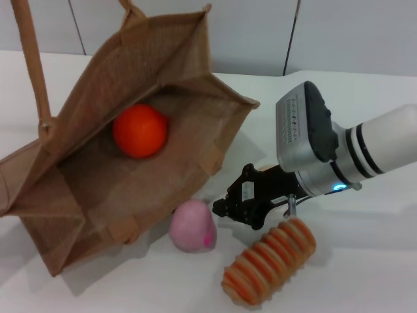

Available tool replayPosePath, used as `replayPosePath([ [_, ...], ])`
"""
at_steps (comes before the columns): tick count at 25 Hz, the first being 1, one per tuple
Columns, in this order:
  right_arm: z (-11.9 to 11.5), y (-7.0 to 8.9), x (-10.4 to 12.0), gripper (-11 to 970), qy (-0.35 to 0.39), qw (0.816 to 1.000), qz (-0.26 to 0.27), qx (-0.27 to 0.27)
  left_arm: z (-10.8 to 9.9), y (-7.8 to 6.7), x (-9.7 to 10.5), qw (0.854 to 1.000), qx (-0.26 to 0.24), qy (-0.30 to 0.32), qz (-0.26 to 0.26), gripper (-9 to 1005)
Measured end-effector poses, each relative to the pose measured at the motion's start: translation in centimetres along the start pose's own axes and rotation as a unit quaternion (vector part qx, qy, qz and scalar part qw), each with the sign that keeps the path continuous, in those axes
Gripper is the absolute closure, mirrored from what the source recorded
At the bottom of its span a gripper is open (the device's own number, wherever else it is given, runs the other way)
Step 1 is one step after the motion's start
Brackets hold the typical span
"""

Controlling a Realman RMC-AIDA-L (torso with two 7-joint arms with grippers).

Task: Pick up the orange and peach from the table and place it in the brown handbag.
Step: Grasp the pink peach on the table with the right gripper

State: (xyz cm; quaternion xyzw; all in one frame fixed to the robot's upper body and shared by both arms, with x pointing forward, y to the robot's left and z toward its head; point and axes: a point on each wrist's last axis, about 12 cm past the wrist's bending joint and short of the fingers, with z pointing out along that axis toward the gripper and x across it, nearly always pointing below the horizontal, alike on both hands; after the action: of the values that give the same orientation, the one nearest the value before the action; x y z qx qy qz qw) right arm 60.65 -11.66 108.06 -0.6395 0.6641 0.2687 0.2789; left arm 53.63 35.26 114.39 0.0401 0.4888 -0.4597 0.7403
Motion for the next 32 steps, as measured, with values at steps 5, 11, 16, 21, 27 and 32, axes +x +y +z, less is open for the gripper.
replayPosePath([
  [5, -0.7, -0.3, -0.2, 923, -0.012, 1.0, 0.001, -0.004, 0.0, 0.0, 0.0, 1.0, -0.001, 0.0, 0.0, 876],
  [11, -1.7, -0.2, -0.4, 918, -0.038, 0.999, 0.005, -0.022, 0.0, 0.0, 0.0, 1.0, 0.0, 0.001, 0.0, 877],
  [16, -2.7, 0.0, -0.5, 890, -0.07, 0.997, 0.007, -0.039, 0.1, 0.0, 0.0, 1.0, 0.001, 0.003, 0.0, 876],
  [21, -2.5, 0.3, -0.3, 827, -0.062, 0.997, 0.002, -0.046, 0.3, 0.1, 0.1, 1.0, -0.002, 0.005, 0.0, 876],
  [27, -1.5, 0.3, -0.7, 668, -0.049, 0.998, -0.003, -0.039, 0.4, 0.1, 0.1, 1.0, -0.001, 0.006, -0.001, 877],
  [32, -0.5, 0.1, -0.8, 448, -0.027, 0.999, -0.002, -0.019, 0.8, 0.1, 0.1, 1.0, 0.004, 0.005, -0.001, 877],
])
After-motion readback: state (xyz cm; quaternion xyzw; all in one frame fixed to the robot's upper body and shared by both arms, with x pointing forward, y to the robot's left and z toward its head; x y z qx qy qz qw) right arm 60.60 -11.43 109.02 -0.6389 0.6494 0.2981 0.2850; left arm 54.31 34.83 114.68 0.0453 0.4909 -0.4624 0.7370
